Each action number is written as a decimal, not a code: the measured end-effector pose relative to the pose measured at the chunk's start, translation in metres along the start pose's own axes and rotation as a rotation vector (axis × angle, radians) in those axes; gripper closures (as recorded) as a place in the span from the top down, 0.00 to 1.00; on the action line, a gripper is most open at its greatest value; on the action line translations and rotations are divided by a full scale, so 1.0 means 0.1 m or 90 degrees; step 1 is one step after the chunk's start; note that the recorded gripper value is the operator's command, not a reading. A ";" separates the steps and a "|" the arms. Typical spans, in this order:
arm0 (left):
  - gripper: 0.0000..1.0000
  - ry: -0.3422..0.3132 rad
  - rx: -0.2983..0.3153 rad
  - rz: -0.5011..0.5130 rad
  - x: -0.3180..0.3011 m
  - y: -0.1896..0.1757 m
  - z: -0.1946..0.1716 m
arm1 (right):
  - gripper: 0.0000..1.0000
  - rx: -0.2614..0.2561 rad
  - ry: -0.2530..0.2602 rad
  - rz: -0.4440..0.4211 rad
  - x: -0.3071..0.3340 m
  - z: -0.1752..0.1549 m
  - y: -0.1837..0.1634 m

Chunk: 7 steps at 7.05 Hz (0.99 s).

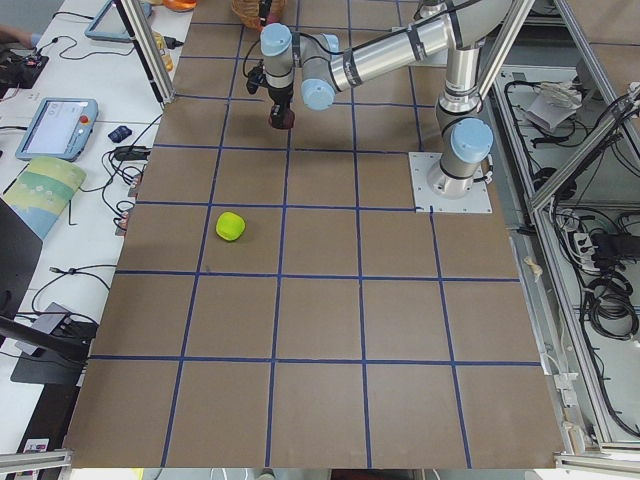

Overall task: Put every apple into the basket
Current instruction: 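Drop red apple in basket with right gripper while left carries dark apple, then release dark red apple at center with left gripper while right returns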

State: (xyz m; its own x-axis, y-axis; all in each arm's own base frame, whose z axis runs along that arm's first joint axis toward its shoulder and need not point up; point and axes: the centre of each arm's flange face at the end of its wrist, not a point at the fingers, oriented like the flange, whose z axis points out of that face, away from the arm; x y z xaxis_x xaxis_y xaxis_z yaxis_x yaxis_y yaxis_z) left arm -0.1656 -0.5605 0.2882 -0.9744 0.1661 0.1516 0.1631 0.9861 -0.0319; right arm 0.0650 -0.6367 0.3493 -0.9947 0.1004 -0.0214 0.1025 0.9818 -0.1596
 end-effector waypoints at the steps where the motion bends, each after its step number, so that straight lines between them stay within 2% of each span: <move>1: 0.07 0.013 0.012 -0.043 0.50 -0.05 0.19 | 0.05 -0.019 0.010 -0.013 0.79 0.01 -0.12; 2: 0.07 0.030 0.031 -0.081 0.93 -0.09 0.43 | 0.22 -0.029 0.015 -0.018 1.44 0.08 -0.16; 3: 0.53 0.042 0.039 -0.113 1.20 -0.11 0.68 | 0.47 -0.031 0.014 -0.024 1.81 0.18 -0.19; 4: 0.74 0.045 0.031 -0.135 1.47 -0.06 0.96 | 0.61 -0.027 0.007 -0.028 1.97 0.22 -0.23; 5: 0.92 0.049 0.034 -0.158 1.70 -0.02 1.12 | 0.93 -0.018 0.001 -0.030 2.02 0.20 -0.28; 6: 1.00 0.061 0.057 -0.186 1.84 -0.02 1.12 | 1.00 -0.010 -0.004 -0.031 2.04 0.18 -0.32; 7: 1.00 0.075 0.073 -0.212 1.90 -0.03 1.03 | 1.00 -0.001 -0.009 -0.032 2.04 0.14 -0.37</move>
State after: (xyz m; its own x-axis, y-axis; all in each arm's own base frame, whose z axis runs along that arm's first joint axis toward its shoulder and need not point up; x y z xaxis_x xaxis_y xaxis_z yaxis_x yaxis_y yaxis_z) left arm -0.3669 -0.5328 0.2155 -0.9454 -0.1580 0.2849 -0.1854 0.9800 -0.0717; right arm -0.1419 -0.6547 0.3367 -0.9984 0.0493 -0.0275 0.0530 0.9858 -0.1592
